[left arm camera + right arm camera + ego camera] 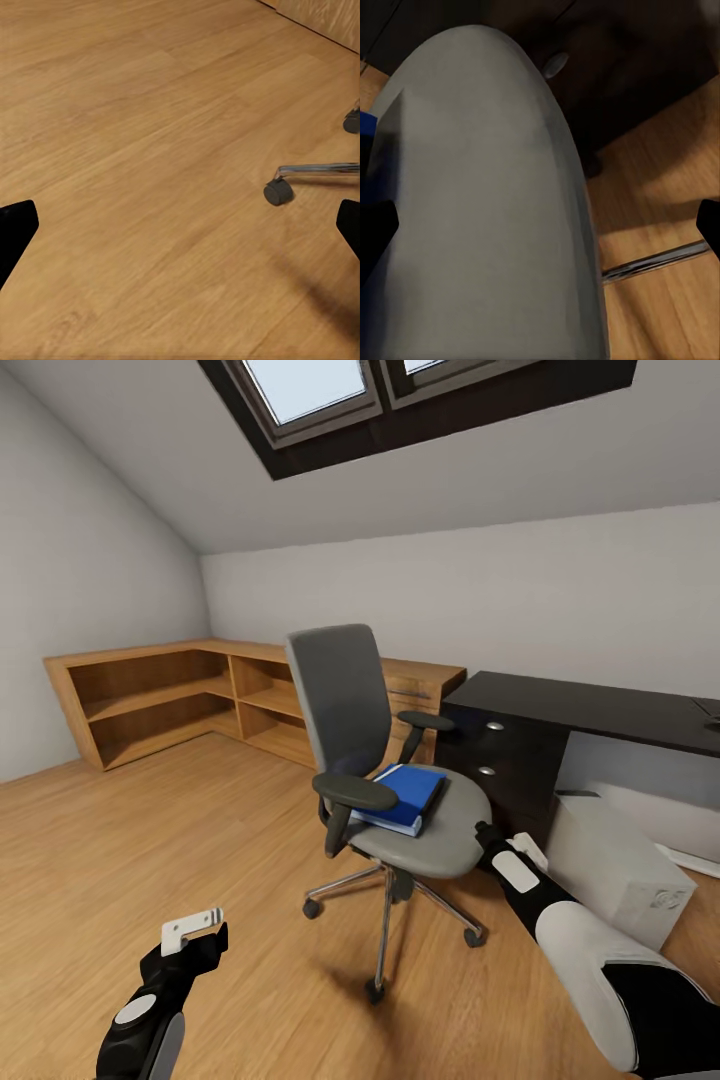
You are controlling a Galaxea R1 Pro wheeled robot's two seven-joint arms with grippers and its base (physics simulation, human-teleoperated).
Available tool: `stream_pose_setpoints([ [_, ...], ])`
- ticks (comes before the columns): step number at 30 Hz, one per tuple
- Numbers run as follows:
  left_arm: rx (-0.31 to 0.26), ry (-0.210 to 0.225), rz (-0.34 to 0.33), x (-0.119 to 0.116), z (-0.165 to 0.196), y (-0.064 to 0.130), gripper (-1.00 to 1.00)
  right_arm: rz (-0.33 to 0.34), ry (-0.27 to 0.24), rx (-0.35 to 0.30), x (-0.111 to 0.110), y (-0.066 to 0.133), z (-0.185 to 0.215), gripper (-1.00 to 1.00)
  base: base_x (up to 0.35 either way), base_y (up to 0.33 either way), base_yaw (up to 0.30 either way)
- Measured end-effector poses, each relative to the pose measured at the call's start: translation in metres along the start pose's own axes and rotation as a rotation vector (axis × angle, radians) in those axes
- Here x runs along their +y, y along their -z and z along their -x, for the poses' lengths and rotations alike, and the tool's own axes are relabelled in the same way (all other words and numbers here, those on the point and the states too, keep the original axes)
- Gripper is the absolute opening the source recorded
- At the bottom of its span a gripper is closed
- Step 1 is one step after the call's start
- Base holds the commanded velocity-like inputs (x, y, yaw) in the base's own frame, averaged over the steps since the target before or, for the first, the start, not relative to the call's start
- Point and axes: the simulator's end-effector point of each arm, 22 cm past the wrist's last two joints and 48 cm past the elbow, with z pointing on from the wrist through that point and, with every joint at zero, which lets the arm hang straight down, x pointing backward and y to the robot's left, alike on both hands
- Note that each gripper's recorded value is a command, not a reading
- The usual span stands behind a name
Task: In the bedroom, organize the workspace by keeping the computer under the desk, ensuring the monitor is on the desk, placing the keyboard on the desk next to the monitor, placing the mouse on the desk next to the keyboard, moving the folder from the swivel chair onto the desk next to the mouse, stacking the notebook on top of the folder with the pen on top of the notebook, and positioning the swivel chair next to the desk.
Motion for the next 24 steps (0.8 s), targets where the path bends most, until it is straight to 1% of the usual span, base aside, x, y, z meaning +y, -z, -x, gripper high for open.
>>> stream_pose_setpoints([
  [6, -0.005, 0.003, -0.003, -0.001, 0.003, 0.001, 1.0, 0.0, 0.0, -0.001, 0.0, 0.0, 0.0, 1.0, 0.0, 0.0, 0.0],
  [7, -0.006, 0.008, -0.003, -0.001, 0.003, 0.001, 1.0, -0.003, 0.002, 0.001, -0.002, -0.002, -0.001, 1.0, 0.0, 0.0, 0.0],
  [14, 0.023, 0.003, 0.004, -0.001, -0.01, -0.006, 1.0, -0.028, 0.007, 0.022, -0.016, -0.011, -0.015, 1.0, 0.0, 0.0, 0.0],
  [24, 0.025, 0.002, 0.003, -0.001, -0.011, -0.006, 1.0, -0.028, 0.007, 0.023, -0.016, -0.011, -0.015, 1.0, 0.0, 0.0, 0.004],
])
